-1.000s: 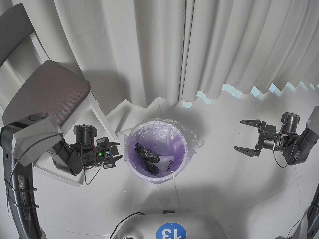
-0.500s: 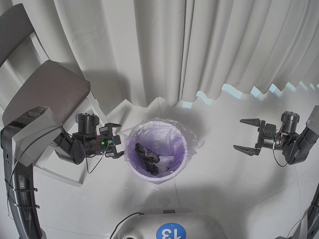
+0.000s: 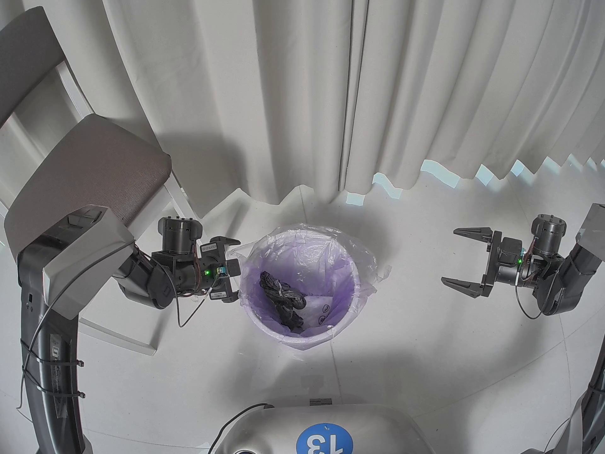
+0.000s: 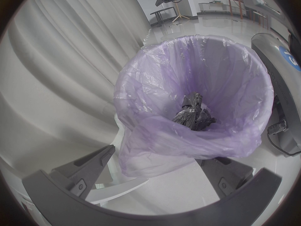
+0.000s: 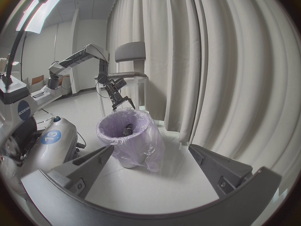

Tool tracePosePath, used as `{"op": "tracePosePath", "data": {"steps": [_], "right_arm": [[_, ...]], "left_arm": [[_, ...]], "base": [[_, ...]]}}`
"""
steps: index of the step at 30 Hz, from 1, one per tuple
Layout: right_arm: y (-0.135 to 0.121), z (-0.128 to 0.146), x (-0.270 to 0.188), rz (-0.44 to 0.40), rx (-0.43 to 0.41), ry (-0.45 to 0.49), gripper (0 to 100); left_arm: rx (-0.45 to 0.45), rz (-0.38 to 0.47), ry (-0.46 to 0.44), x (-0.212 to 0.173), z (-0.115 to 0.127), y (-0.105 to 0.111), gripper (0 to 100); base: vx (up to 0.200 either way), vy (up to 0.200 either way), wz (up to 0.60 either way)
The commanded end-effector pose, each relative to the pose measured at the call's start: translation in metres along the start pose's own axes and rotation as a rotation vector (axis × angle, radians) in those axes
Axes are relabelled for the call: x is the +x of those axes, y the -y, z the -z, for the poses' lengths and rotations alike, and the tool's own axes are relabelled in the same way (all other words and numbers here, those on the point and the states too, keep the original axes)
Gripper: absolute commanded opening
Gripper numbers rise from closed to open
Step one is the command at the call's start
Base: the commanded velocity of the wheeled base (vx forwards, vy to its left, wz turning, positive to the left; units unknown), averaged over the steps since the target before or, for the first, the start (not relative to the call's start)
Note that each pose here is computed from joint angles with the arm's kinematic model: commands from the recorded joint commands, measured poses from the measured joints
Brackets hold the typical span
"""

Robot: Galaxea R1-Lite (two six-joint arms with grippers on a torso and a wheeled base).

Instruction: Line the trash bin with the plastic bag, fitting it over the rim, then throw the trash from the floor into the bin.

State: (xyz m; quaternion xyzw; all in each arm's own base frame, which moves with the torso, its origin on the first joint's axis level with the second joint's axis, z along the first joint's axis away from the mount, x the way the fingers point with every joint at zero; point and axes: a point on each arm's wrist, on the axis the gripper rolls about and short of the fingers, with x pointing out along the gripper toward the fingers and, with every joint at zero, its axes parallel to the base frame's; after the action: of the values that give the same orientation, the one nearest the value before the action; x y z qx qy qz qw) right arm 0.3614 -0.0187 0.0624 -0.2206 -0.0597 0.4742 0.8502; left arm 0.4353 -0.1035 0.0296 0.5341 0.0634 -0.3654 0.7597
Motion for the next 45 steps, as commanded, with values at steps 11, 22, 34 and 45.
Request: {"op": "tracePosePath", "data": {"steps": [11,22,34,45], "right_arm": [[-0.005,0.015,0.001,-0.014,0.023,0.002,100],[-0.007,0.028,0.001,-0.013,0.037,-0.003,100],[-0.008,0.044,-0.002,-0.006,0.055,-0.015,100],[-0.005,0.045,-0.005,-0.008,0.062,-0.005,100]], "left_arm": [[-0.021,0.008,-0.011,0.007,0.008,0.003,0],[-0.061,0.045,-0.030,0.014,0.018,0.022,0],[-0.112,0.053,-0.035,0.031,0.031,0.035,0],[-0.196,0.036,-0.009,0.020,0.054,0.046,0]], "base": [[0.000,0.000,0.00],[0.000,0.000,0.00],[0.000,0.000,0.00],[0.000,0.000,0.00]]}}
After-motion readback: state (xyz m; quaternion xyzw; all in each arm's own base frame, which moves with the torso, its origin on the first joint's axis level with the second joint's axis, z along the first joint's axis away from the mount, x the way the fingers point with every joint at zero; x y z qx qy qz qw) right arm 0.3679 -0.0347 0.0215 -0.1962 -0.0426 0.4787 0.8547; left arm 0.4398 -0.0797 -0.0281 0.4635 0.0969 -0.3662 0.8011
